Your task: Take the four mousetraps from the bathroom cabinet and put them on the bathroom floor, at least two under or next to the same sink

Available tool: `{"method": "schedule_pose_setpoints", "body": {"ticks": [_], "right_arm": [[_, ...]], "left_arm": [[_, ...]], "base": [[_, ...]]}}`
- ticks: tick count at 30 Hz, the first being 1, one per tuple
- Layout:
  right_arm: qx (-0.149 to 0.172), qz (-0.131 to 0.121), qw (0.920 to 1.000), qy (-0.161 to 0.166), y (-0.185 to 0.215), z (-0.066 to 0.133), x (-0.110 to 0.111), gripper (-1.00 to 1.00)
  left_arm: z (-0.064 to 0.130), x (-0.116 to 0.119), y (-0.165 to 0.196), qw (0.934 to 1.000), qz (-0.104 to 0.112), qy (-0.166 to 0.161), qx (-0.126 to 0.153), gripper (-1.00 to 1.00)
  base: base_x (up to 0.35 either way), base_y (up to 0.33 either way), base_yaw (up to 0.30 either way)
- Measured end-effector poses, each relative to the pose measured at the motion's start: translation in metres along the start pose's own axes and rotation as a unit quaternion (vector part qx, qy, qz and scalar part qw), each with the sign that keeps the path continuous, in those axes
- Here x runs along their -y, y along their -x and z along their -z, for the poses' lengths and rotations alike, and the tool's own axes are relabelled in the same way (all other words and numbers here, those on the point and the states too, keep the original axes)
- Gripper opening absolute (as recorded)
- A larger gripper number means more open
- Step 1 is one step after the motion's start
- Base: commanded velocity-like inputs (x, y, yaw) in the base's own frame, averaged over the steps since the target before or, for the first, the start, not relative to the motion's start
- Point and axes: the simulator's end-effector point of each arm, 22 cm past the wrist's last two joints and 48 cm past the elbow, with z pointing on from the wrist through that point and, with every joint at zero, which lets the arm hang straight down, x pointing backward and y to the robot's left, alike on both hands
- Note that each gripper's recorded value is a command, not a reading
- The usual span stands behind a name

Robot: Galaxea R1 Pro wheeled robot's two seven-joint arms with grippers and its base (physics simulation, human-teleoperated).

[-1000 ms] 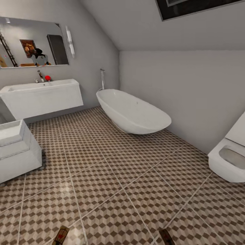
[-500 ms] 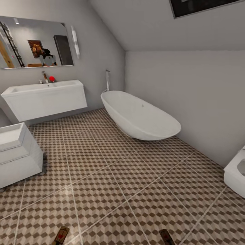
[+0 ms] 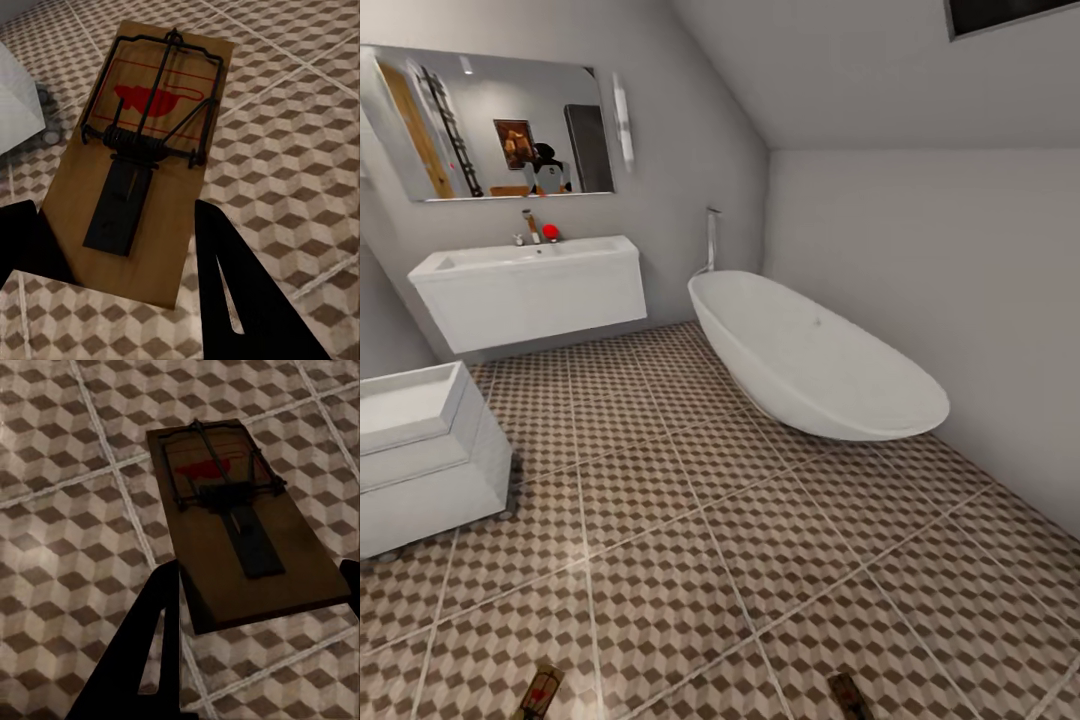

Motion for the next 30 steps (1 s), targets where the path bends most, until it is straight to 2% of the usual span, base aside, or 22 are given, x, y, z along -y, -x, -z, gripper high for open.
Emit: {"method": "schedule_pose_setpoints", "body": {"ticks": [15, 30], "right_arm": [[0.0, 0.0, 1.0, 0.0, 0.0, 0.0, 0.0, -1.0], [0.0, 0.0, 1.0, 0.0, 0.0001, 0.0, 0.0, -1.0]], "left_arm": [[0.0, -0.0001, 0.0, 1.0, 0.0, 0.0, 0.0, -1.0], [0.0, 0.0, 0.0, 1.0, 0.0, 0.0, 0.0, -1.0]], "base": [[0.336, -0.004, 0.284], [0.336, -0.104, 0.284]]}}
